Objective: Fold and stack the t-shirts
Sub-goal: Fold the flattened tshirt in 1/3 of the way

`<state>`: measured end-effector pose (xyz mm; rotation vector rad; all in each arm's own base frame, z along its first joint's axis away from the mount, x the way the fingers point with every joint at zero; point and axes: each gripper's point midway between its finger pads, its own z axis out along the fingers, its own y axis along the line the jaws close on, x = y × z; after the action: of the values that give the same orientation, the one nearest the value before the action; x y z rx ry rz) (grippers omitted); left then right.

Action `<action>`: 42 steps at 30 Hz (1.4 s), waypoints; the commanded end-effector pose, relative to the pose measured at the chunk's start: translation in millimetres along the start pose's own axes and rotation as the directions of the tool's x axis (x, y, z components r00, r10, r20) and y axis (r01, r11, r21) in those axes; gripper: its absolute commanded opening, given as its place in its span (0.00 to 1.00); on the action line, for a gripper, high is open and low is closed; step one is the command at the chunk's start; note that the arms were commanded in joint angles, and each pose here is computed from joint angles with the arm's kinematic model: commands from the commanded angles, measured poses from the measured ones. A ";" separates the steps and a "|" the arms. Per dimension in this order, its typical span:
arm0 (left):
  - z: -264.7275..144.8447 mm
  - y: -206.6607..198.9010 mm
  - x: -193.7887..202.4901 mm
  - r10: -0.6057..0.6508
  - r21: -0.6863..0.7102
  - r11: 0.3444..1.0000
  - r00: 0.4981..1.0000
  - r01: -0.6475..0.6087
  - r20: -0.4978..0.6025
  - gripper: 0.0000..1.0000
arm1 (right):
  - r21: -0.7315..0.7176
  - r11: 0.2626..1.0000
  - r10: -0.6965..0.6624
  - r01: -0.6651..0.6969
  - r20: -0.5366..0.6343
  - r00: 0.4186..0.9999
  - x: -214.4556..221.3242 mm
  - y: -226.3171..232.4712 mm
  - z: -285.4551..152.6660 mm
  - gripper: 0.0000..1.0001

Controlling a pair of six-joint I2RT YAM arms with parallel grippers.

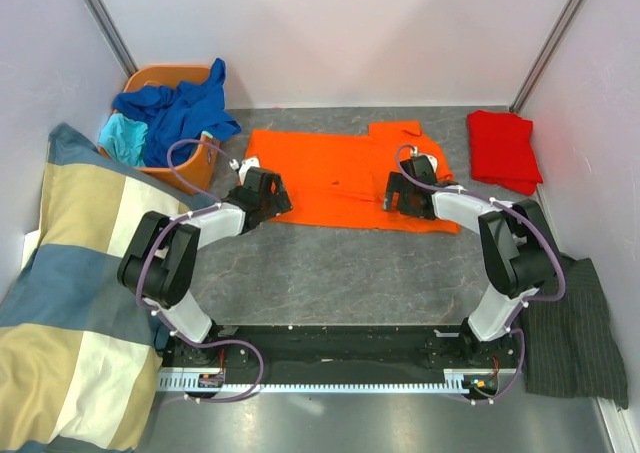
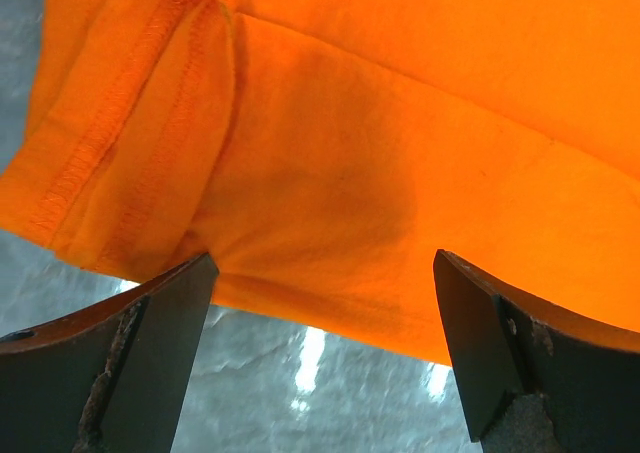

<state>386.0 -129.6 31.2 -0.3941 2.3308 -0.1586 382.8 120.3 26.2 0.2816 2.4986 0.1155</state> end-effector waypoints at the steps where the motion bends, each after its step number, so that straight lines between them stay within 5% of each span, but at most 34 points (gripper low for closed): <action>1: -10.6 40.2 30.6 -0.016 -0.126 0.992 0.998 0.009 -0.057 1.00 | 0.119 0.992 -0.030 0.039 -0.075 0.997 26.6 -39.4 -9.2 0.98; 11: -35.5 47.3 52.0 -0.080 -0.085 0.994 0.994 0.073 -0.081 1.00 | 0.124 0.992 -0.027 0.038 -0.091 0.995 32.4 -47.4 -20.2 0.98; 22: -68.0 25.9 20.3 -0.079 0.008 0.997 0.997 0.079 0.020 1.00 | -0.110 0.994 0.014 -0.017 -0.029 0.999 -16.4 9.8 -52.6 0.98; 29: -66.7 23.9 19.0 -0.072 0.006 0.997 0.997 0.072 0.016 1.00 | -0.263 0.963 0.046 -0.058 -0.051 0.998 -20.2 44.0 -46.3 0.98; 42: -67.8 29.5 21.8 -0.062 -0.008 0.998 0.998 0.062 0.018 1.00 | -0.313 0.943 0.082 -0.111 -0.103 0.991 -10.9 62.5 -22.7 0.98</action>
<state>311.6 -111.4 47.7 -0.4565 2.3401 -0.1869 370.1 164.0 44.0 0.2740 2.5692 0.5075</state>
